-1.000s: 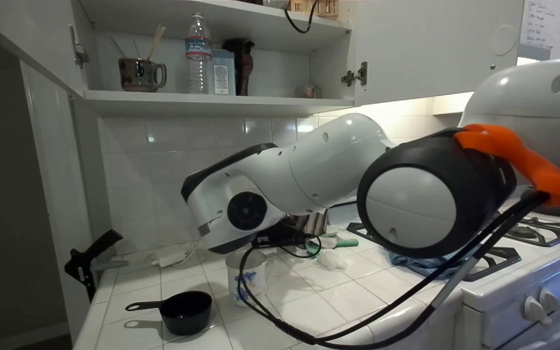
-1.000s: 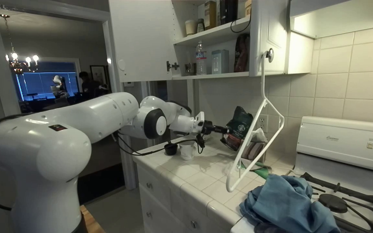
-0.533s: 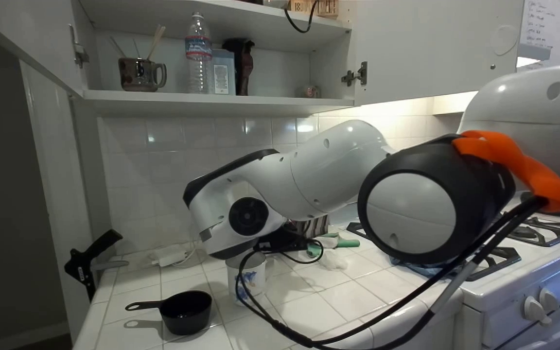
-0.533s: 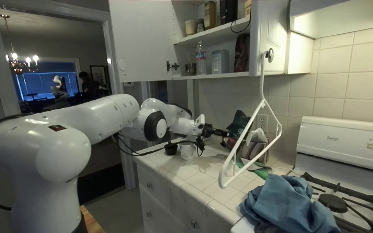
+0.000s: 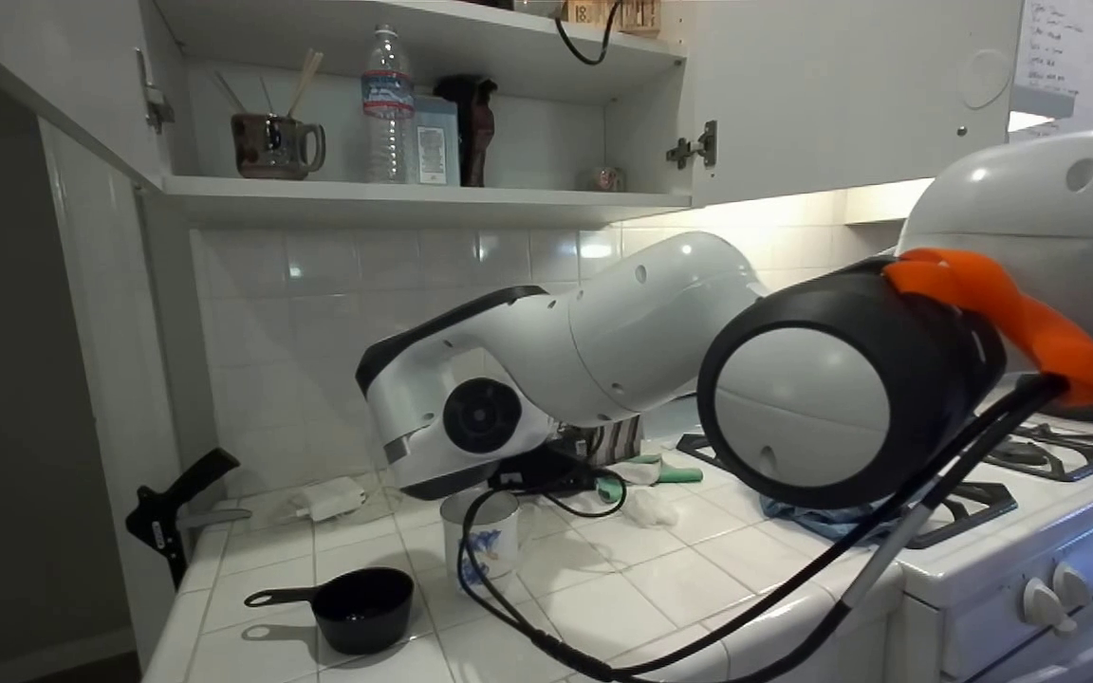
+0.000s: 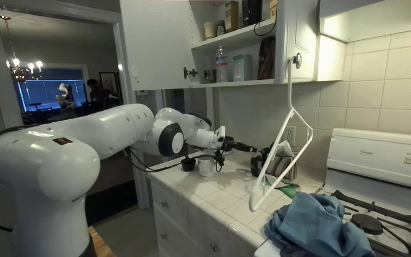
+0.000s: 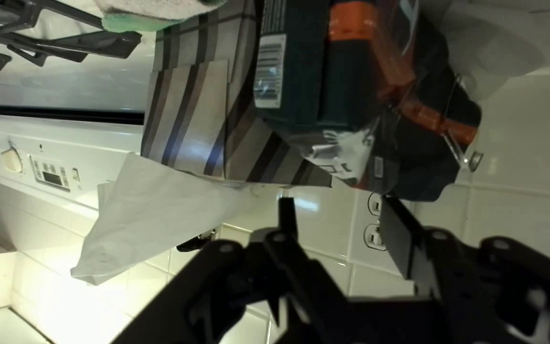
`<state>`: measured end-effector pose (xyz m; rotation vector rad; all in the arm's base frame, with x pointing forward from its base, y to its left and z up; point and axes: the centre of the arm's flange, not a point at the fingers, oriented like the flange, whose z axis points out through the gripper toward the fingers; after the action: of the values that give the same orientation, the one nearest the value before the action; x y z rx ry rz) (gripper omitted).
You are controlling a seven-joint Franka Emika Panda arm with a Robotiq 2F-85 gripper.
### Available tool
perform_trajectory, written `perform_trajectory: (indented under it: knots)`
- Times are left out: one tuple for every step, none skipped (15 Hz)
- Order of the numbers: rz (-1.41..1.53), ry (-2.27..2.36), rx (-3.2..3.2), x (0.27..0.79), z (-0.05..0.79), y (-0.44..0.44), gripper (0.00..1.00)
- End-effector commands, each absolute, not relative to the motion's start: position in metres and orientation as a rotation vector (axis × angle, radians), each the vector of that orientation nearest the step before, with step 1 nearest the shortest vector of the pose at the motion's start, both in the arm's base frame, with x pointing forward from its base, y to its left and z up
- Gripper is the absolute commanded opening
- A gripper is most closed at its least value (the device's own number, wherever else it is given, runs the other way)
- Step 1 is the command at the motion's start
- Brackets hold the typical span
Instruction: Remove the green packet from the bottom shelf and place it on the counter.
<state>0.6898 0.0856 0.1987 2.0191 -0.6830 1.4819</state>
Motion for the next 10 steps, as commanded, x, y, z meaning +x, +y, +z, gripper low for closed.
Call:
perform_trajectory:
  knots:
    - [1.491, -0.717, 2.047, 0.727, 0.206, 0.115, 0.83]
    - [1.509, -0.714, 2.048, 0.718, 0.213, 0.120, 0.89]
    - [1.519, -0.701, 2.073, 0.709, 0.220, 0.124, 0.95]
    - [1.531, -0.694, 2.085, 0.701, 0.226, 0.128, 0.99]
    - [1.544, -0.688, 2.096, 0.693, 0.234, 0.132, 1.00]
    - [1.544, -0.682, 2.111, 0.681, 0.242, 0.133, 1.00]
    - [1.552, -0.688, 2.100, 0.674, 0.250, 0.133, 1.00]
    - [1.563, -0.712, 2.088, 0.666, 0.259, 0.130, 1.00]
    - [1.569, -0.728, 2.083, 0.660, 0.268, 0.128, 1.00]
    - [1.548, -0.733, 2.096, 0.653, 0.277, 0.122, 1.00]
